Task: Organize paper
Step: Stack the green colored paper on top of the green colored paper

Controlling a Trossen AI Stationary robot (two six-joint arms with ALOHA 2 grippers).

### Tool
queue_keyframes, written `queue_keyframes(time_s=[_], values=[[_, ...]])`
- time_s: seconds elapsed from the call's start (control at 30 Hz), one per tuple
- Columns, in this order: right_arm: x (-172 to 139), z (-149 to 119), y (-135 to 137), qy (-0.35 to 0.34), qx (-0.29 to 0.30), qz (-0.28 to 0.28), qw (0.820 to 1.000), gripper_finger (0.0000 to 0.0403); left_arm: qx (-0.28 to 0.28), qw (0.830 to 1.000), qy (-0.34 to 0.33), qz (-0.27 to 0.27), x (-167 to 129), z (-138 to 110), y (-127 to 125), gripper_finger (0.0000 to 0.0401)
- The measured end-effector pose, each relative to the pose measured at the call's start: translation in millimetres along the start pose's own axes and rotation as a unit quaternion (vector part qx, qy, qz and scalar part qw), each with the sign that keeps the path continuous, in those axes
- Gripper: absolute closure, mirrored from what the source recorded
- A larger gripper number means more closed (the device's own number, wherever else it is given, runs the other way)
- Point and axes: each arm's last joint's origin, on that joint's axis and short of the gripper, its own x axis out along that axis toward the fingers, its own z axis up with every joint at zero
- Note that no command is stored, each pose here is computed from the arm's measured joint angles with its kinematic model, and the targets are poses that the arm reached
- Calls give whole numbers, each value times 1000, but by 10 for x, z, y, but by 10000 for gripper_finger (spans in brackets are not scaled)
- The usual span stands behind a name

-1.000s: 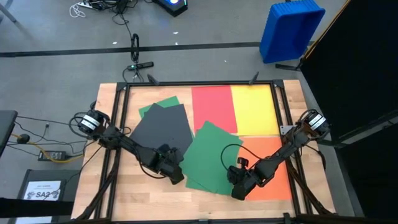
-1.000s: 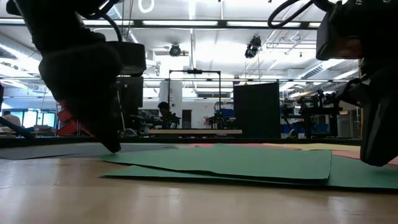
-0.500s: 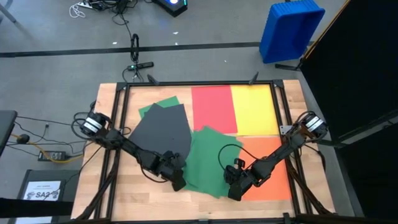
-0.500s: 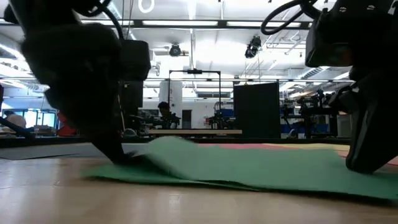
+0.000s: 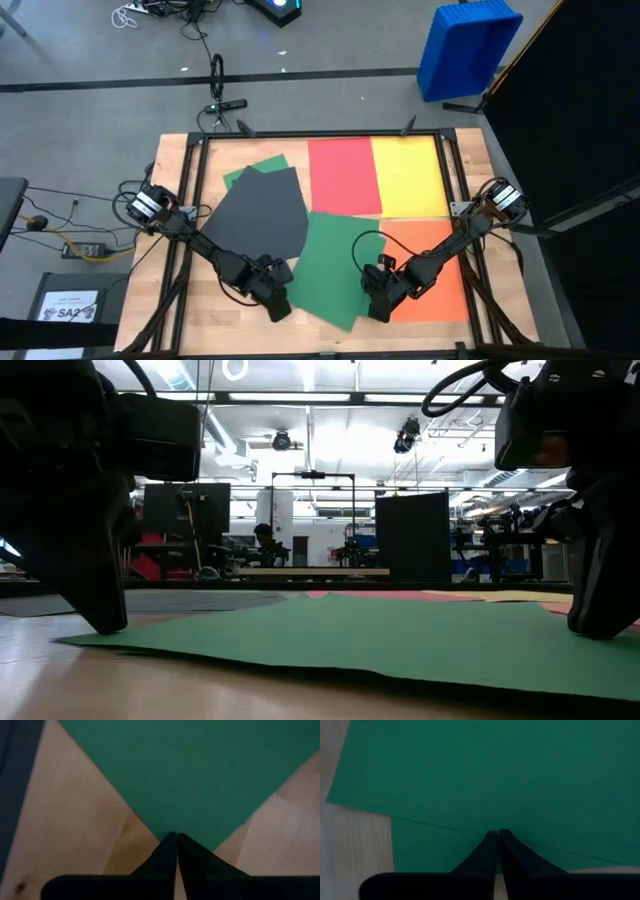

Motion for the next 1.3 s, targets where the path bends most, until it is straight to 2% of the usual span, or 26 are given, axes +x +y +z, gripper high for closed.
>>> queue_keyframes(time_s=[0.27, 0.5, 0.73, 0.93, 1.13, 1.3], values=[[-4, -10, 40, 9, 22, 25, 999, 403, -28, 999, -15, 7, -2, -10, -6, 401], [-28, -89, 106, 13, 25, 34, 999, 403, -66, 996, -52, 16, 6, -164, -90, 401], [-28, -85, 138, 23, 27, 60, 998, 403, -66, 995, -62, -44, -39, -271, -260, 401], [-32, -72, 159, 20, 28, 66, 997, 403, -66, 993, -67, -67, -62, -303, -322, 401], [-150, 13, 315, 21, 12, 70, 997, 402, -54, 993, -95, -40, -148, -316, -343, 401], [-248, 62, 309, 20, -7, 27, 999, 402, -34, 995, -92, -2, -175, -301, -308, 401]])
